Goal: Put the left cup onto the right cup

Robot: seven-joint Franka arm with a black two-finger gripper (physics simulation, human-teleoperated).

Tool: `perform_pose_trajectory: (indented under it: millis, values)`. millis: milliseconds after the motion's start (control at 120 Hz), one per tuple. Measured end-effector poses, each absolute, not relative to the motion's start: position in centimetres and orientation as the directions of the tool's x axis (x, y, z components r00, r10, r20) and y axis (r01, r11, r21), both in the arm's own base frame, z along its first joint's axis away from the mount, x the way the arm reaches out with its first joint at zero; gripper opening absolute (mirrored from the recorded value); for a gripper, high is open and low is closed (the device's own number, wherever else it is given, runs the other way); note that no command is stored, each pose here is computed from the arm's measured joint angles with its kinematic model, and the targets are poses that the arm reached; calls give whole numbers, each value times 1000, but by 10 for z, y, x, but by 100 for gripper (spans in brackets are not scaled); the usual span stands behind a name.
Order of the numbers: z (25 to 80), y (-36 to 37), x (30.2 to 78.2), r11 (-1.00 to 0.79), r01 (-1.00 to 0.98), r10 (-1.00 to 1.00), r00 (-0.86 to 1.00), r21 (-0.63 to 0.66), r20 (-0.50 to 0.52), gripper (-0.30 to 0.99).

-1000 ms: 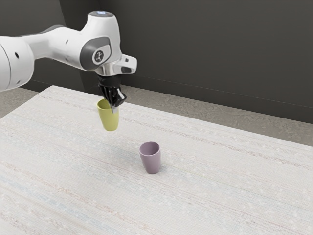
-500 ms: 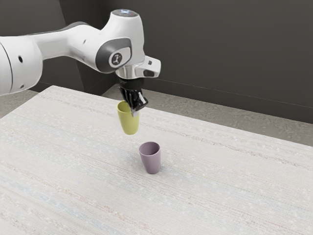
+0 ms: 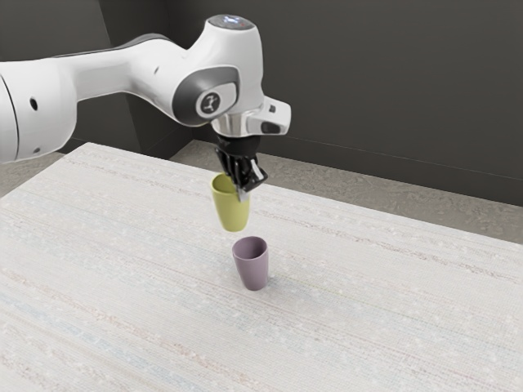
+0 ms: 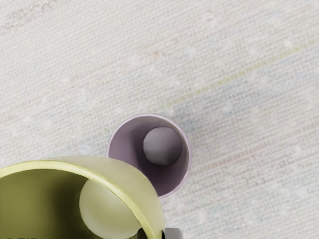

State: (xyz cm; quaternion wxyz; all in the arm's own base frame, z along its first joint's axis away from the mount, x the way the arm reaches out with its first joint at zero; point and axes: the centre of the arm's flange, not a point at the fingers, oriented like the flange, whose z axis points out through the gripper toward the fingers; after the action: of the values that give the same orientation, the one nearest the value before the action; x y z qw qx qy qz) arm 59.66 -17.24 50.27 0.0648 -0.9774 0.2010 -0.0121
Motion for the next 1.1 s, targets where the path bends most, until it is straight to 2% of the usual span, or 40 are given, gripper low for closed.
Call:
perform_pose_trajectory:
  millis: [1100]
  values:
    - [475, -198, 603, -931, -343, -343, 939, -128, -16, -9]
